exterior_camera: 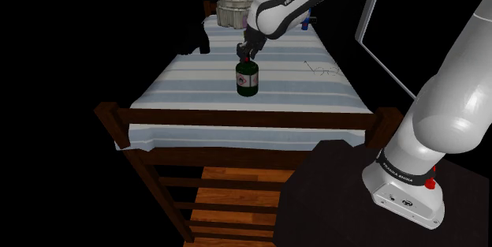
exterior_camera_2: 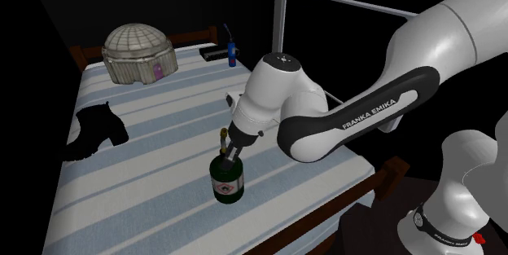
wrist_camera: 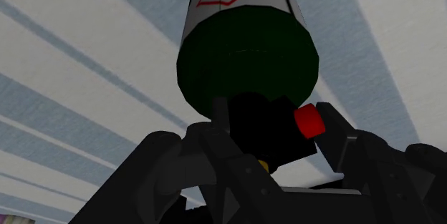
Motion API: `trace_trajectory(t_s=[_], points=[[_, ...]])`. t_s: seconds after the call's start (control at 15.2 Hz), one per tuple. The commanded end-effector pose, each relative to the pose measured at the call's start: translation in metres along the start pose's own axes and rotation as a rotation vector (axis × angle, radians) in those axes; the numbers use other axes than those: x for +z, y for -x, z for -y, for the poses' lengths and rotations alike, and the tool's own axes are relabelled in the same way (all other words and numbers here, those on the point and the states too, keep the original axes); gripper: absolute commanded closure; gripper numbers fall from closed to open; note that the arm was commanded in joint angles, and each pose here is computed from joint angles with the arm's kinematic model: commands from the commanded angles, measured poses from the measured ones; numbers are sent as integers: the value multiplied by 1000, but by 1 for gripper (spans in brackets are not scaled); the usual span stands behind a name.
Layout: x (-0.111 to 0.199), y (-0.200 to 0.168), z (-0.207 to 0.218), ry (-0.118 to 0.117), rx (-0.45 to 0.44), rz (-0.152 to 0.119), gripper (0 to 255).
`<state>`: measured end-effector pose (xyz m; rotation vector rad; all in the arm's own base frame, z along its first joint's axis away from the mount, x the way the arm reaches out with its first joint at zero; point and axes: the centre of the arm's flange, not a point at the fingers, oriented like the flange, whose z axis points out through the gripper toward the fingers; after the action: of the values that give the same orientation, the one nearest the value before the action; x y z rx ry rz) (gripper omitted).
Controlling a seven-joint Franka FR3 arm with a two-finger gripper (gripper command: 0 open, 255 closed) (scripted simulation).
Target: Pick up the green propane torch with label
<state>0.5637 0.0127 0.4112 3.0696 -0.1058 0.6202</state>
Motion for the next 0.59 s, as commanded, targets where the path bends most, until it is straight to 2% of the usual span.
trace_trajectory(t_s=[0.0, 0.53], points=[[-4, -2, 0, 1, 1, 1, 255], [-43, -18, 0, 1, 1, 1, 255]])
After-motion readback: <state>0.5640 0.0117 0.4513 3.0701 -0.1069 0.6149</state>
